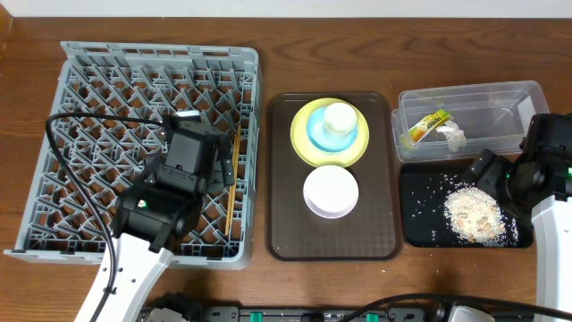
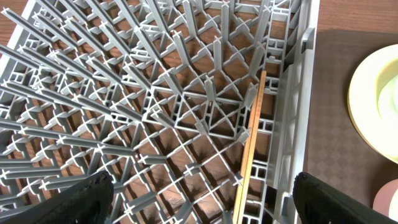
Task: Sort waste into correct bins and load items into the dishwasher
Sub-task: 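Open the left gripper to release the chopsticks and lift away, then move the left gripper to the pink bowl and grasp its rim, then lift the pink bowl and carry it left over the rack, then set the pink bowl in the rack's back right corner and release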
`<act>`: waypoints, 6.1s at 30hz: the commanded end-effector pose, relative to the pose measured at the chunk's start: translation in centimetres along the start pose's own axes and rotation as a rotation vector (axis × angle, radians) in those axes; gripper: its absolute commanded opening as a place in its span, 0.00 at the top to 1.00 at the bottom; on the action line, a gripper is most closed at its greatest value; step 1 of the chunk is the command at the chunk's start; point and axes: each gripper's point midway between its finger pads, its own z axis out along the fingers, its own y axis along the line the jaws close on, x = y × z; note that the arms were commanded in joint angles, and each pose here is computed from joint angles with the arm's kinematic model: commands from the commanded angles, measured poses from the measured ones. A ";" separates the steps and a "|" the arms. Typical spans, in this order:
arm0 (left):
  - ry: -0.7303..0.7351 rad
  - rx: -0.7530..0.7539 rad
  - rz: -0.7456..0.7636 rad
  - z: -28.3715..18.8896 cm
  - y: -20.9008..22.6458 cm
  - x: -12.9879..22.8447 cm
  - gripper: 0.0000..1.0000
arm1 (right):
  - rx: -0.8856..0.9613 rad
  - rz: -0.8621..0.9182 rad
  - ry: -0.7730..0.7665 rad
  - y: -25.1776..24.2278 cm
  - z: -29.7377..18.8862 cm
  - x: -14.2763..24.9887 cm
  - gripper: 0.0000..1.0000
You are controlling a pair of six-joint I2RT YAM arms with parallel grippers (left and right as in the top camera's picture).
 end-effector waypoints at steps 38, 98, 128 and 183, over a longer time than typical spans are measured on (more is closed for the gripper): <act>0.239 0.374 0.160 -5.1 -15.4 11.9 0.60 | -0.002 0.019 -0.023 -0.2 -0.6 -0.6 0.01; 0.015 0.430 0.664 5.4 -29.7 15.8 0.87 | -0.002 0.019 -0.022 -0.2 -0.6 -0.6 0.01; 0.152 1.453 -0.466 -2.1 -7.8 -14.3 0.92 | -0.002 0.019 -0.022 -0.2 -0.6 -0.6 0.01; -0.503 1.223 -0.674 -15.6 2.9 -21.9 0.69 | -0.002 0.019 -0.023 -0.2 -0.6 -0.6 0.01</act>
